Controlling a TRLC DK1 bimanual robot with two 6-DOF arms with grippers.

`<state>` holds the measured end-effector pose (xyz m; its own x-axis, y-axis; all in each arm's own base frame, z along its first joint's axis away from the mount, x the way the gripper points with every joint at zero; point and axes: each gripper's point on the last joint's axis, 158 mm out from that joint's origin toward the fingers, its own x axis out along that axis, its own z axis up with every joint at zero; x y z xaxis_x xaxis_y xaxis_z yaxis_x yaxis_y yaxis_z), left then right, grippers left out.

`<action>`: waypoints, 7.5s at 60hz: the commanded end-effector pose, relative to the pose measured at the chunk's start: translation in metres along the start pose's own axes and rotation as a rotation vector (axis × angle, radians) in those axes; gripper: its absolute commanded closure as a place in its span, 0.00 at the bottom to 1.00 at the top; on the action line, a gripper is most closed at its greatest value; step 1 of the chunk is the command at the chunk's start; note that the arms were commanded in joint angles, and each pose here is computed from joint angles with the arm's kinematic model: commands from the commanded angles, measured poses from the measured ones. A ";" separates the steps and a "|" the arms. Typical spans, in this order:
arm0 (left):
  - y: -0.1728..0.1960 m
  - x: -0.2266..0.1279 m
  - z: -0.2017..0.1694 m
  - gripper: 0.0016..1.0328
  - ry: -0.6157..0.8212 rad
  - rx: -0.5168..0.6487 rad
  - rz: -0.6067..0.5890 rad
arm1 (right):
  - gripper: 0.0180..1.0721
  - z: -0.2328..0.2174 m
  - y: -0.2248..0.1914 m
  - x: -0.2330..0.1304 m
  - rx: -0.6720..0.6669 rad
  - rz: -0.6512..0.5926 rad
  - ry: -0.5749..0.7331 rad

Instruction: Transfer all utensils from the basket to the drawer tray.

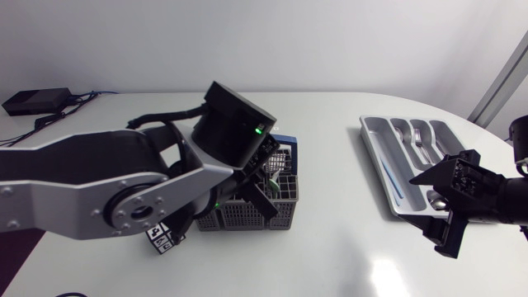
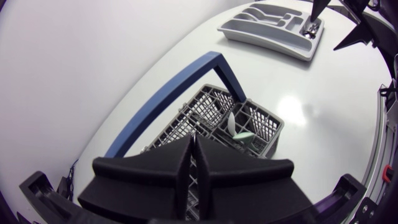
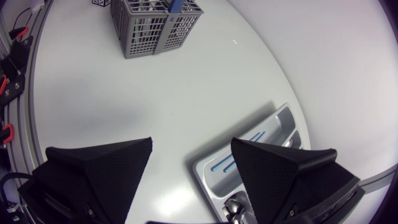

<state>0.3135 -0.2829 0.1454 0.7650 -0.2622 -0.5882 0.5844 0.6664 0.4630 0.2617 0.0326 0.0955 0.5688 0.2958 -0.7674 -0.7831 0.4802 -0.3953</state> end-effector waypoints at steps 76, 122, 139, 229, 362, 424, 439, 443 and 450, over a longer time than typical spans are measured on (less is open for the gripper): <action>-0.005 -0.081 0.055 0.97 -0.111 -0.372 -0.507 | 0.20 0.221 0.096 -0.039 0.226 0.370 -0.336; -0.012 -0.079 0.058 0.97 -0.085 -0.418 -0.596 | 0.95 0.242 0.113 -0.012 0.266 0.518 -0.284; -0.008 -0.081 0.063 0.72 -0.102 -0.420 -0.593 | 0.95 0.230 0.121 -0.010 0.257 0.532 -0.248; -0.004 -0.044 0.042 0.33 -0.152 -0.064 -0.401 | 0.95 -0.193 -0.098 0.017 0.083 0.236 0.216; -0.046 0.037 0.001 0.97 -0.053 1.006 -0.259 | 0.25 -0.094 -0.018 0.036 -0.100 0.068 0.079; 0.005 -0.076 0.056 0.97 -0.139 0.850 -0.201 | 0.18 -0.013 0.015 0.000 -0.105 0.074 -0.026; 0.010 -0.095 0.064 0.97 -0.095 0.597 -0.257 | 0.16 0.044 0.034 -0.022 -0.018 0.064 -0.147; 0.008 -0.094 0.061 0.97 -0.056 0.505 -0.279 | 0.16 0.063 0.038 -0.030 0.025 0.071 -0.189; -0.006 -0.087 0.052 0.97 0.013 0.345 -0.353 | 0.16 0.097 0.046 -0.041 0.093 0.078 -0.266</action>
<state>0.2589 -0.2932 0.2365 0.5426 -0.4225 -0.7260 0.8336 0.1644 0.5274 0.2266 0.1068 0.1368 0.5434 0.5024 -0.6726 -0.8290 0.4475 -0.3355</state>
